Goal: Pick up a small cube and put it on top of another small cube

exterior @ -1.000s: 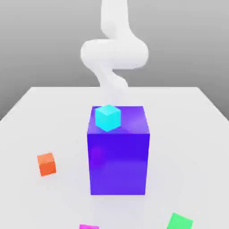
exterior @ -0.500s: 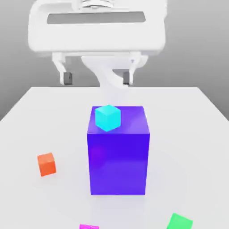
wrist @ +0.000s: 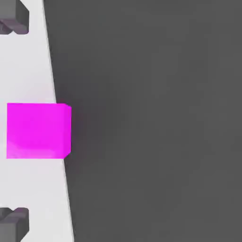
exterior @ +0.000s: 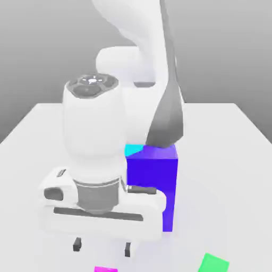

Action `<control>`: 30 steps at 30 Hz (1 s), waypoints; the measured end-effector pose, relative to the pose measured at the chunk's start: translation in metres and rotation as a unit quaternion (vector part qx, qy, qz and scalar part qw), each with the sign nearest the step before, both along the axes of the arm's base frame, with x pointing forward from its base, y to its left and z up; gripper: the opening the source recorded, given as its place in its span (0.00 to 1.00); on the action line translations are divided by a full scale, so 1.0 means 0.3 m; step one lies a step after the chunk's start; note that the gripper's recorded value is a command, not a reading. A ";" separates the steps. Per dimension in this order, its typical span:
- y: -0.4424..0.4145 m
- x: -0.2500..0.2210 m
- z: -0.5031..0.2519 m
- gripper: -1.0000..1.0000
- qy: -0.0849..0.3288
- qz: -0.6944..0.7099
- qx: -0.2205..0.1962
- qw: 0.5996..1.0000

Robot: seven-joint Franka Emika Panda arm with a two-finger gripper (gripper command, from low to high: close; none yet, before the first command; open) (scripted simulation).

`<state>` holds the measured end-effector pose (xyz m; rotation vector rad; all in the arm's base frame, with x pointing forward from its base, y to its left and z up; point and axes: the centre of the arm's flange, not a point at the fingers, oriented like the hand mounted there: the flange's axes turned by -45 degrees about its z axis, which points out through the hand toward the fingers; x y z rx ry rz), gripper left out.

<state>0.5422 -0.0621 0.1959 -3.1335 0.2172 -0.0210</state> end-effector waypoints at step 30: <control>0.728 -0.082 -0.024 1.00 0.007 0.221 -0.001 0.975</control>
